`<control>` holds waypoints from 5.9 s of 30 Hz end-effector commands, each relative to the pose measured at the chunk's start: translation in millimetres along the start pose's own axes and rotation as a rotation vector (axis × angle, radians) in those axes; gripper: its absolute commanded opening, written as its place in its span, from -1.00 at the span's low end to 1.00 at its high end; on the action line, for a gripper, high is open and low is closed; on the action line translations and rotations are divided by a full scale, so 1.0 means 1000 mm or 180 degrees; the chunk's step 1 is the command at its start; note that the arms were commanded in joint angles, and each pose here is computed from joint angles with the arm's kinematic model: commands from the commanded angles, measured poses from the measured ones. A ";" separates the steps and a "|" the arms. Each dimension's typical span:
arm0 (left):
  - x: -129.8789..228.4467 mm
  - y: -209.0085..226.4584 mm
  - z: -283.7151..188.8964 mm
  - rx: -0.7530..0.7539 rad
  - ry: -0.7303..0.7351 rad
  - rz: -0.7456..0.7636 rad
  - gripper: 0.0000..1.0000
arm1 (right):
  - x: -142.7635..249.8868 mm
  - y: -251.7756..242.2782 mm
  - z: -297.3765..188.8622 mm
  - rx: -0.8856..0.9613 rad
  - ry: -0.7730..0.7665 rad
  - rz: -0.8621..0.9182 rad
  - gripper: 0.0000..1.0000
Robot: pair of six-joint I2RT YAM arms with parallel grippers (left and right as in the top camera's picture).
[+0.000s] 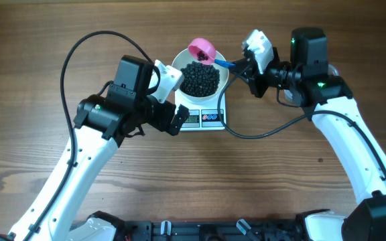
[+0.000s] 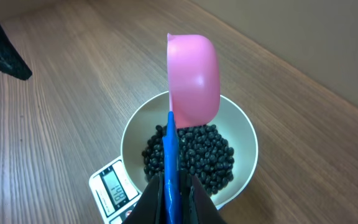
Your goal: Scoop item into bowl and weigh 150g on scale
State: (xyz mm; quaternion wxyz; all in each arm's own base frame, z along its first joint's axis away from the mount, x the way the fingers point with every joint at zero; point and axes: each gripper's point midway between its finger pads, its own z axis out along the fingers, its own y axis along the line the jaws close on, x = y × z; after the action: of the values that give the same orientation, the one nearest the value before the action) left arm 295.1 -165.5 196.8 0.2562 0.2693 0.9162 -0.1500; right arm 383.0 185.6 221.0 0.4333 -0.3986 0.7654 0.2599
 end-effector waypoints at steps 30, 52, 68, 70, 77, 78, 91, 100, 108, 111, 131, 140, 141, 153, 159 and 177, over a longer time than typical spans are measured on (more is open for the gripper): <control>-0.007 -0.005 -0.005 0.0050 -0.0071 0.0080 1.00 | -0.008 0.001 -0.003 0.0023 -0.0059 0.0564 -0.91; -0.007 -0.005 -0.004 0.0050 -0.0069 0.0079 1.00 | -0.008 0.001 -0.003 0.0023 -0.0058 0.0562 -0.91; -0.007 -0.005 -0.004 0.0049 -0.0069 0.0079 1.00 | -0.008 0.001 -0.003 0.0024 -0.0056 0.0561 -0.91; -0.007 -0.005 -0.005 0.0050 -0.0071 0.0080 1.00 | -0.008 0.001 -0.003 0.0025 -0.0055 0.0560 -0.91; -0.007 -0.005 -0.005 0.0048 -0.0071 0.0080 1.00 | -0.007 0.001 -0.002 0.0022 -0.0051 0.0562 -0.91; -0.007 -0.005 -0.004 0.0049 -0.0069 0.0079 1.00 | -0.007 0.001 -0.002 0.0021 -0.0047 0.0550 -0.91; -0.007 -0.005 -0.005 0.0050 -0.0071 0.0080 1.00 | -0.007 0.000 -0.001 0.0022 -0.0053 0.0482 -0.91; -0.007 -0.005 -0.005 0.0050 -0.0071 0.0080 1.00 | -0.012 -0.002 -0.001 0.0044 -0.0113 0.0426 -0.91; -0.007 -0.005 -0.005 0.0050 -0.0071 0.0080 1.00 | -0.014 -0.004 -0.001 0.0058 -0.0141 0.0226 -0.91; -0.007 -0.005 -0.005 0.0050 -0.0071 0.0080 1.00 | -0.015 -0.004 -0.001 0.0061 -0.0146 0.0220 -0.91; -0.007 -0.005 -0.005 0.0048 -0.0071 0.0080 1.00 | -0.013 -0.004 0.001 0.0062 -0.0128 -0.0186 -0.91; -0.007 -0.005 -0.005 0.0050 -0.0071 0.0080 1.00 | -0.003 -0.007 0.010 0.0028 -0.0055 -0.0329 -0.91; -0.007 -0.005 -0.005 0.0048 -0.0071 0.0080 1.00 | -0.002 -0.007 0.010 0.0027 -0.0054 -0.0328 -0.91; -0.007 -0.005 -0.005 0.0050 -0.0071 0.0080 1.00 | -0.004 -0.011 0.010 0.0087 -0.0060 -0.0269 -0.91; -0.007 -0.005 -0.005 0.0050 -0.0071 0.0080 1.00 | -0.005 -0.011 0.010 0.0089 -0.0083 -0.0131 -0.91; -0.007 -0.005 -0.005 0.0048 -0.0071 0.0080 1.00 | -0.006 -0.008 0.010 0.0035 -0.0103 -0.0134 -0.92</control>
State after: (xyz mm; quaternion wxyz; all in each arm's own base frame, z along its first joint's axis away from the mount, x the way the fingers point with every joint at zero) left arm 295.1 -165.5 196.7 0.2562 0.2692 0.9162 -0.1498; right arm 397.9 185.5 221.9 0.4571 -0.4060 0.7539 0.2404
